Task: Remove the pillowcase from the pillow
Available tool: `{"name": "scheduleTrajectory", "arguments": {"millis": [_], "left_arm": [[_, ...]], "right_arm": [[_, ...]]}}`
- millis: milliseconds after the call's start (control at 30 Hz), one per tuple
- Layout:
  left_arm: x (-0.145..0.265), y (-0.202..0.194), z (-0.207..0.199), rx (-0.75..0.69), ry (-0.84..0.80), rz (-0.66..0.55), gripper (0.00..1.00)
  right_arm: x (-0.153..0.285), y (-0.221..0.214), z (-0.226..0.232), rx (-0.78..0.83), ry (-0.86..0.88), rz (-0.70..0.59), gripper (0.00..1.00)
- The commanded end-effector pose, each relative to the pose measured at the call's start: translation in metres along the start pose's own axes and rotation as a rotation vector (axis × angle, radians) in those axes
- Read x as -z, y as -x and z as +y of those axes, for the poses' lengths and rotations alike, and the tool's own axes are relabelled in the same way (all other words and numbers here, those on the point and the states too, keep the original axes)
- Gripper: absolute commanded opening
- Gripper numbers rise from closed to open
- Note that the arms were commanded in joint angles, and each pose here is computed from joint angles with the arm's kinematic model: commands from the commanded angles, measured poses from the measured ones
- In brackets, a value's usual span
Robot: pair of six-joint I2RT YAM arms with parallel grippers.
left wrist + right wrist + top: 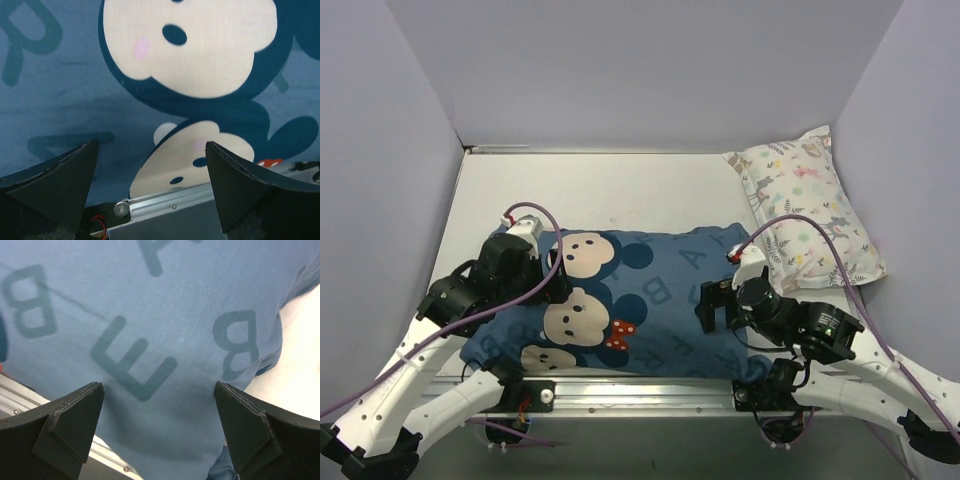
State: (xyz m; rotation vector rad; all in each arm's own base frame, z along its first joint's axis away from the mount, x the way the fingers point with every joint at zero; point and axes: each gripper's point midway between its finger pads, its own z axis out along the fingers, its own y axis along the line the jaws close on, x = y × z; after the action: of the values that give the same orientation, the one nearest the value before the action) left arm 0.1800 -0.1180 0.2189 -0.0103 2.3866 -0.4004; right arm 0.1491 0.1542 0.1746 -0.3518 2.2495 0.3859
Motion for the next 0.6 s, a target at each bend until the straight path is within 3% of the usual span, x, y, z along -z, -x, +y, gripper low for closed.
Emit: {"name": "scheduleTrajectory", "arguments": {"millis": [0,267,567], "left_arm": [[0.013,-0.015,-0.004,-0.011,-0.049,0.063,0.98],[-0.005,-0.035,0.001,-0.008,-0.018,0.128,0.97],[-0.018,-0.035,0.0,-0.007,0.002,0.103,0.97]], "right_arm": [[0.014,0.024,-0.003,0.044,-0.032,-0.059,1.0],[0.007,0.033,0.035,0.224,0.01,-0.053,1.0],[-0.004,0.033,0.129,0.689,0.063,-0.109,1.0]]}}
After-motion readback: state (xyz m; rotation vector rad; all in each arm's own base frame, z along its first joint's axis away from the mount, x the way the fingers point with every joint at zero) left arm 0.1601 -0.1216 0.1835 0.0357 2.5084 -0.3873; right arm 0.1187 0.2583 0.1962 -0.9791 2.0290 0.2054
